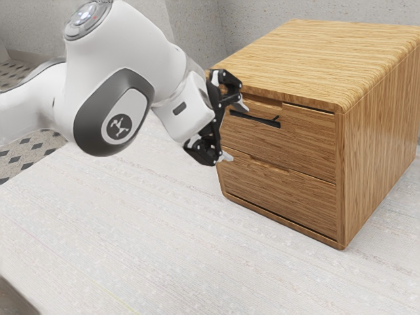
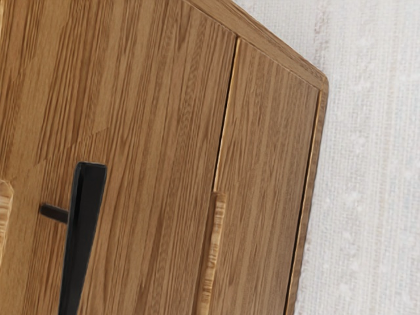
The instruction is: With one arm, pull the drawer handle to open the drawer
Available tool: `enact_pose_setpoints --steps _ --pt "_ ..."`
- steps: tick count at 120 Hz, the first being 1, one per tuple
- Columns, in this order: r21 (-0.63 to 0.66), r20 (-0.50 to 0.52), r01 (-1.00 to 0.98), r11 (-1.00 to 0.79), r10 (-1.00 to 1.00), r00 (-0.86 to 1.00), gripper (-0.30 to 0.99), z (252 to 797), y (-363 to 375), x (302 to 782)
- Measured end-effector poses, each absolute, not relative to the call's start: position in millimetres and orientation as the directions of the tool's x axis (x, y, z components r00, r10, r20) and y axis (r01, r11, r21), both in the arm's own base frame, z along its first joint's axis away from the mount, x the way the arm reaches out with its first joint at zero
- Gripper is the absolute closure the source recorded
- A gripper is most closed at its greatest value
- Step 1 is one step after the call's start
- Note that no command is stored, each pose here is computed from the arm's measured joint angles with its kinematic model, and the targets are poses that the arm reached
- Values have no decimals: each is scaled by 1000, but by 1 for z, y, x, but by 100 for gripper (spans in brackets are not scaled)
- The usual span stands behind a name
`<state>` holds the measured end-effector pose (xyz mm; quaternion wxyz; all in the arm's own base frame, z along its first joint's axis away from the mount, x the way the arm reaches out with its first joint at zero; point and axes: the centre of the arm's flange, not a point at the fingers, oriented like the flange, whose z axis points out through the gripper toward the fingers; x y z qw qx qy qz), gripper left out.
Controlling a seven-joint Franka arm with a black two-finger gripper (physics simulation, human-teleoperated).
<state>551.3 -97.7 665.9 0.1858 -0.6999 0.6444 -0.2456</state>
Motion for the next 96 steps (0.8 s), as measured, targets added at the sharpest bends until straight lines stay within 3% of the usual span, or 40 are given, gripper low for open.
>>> enact_pose_setpoints --steps 55,96 --pt "-569 102 -818 -77 -994 23 0 639 -79 596" --pt "-579 89 -814 -57 -996 6 0 642 -75 600"
